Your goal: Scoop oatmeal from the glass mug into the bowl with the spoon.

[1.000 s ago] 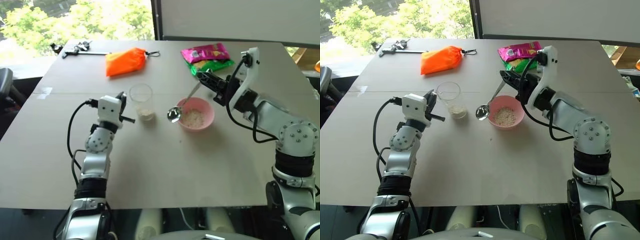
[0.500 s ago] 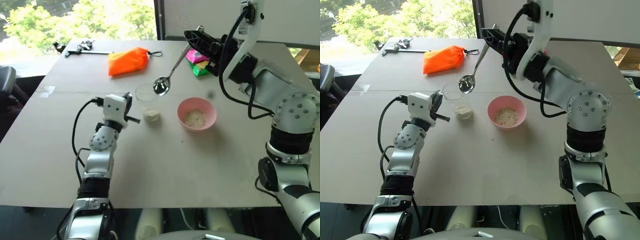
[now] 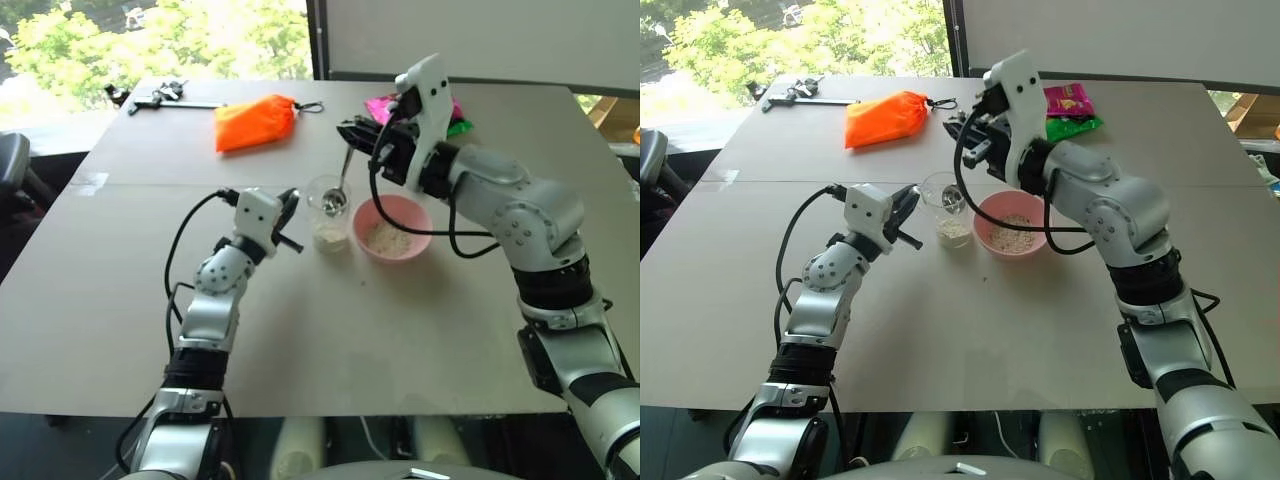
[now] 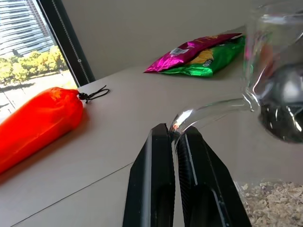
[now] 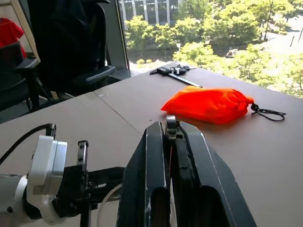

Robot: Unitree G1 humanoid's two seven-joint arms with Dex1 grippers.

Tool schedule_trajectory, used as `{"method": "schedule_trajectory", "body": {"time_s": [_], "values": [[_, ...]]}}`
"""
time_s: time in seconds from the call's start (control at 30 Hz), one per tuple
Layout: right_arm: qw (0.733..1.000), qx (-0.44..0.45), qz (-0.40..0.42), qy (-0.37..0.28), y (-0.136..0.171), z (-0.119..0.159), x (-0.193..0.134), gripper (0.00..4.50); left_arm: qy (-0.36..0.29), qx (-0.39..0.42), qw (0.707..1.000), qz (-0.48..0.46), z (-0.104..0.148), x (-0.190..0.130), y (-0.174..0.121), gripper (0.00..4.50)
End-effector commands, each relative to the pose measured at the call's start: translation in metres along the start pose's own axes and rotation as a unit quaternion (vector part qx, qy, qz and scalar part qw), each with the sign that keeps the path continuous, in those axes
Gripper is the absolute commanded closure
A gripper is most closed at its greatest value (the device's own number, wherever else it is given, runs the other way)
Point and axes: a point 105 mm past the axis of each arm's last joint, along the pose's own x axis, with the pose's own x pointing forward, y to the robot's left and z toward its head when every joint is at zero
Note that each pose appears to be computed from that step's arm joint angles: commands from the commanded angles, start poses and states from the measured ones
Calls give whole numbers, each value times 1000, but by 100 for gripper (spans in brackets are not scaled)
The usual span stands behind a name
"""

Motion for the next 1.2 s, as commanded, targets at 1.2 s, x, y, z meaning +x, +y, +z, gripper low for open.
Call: {"method": "schedule_trajectory", "body": {"time_s": [1.2], "values": [[965,232,-119,-40,-44,28,-29,450,-26,-7,1000,-10,-5,8,0,446]]}}
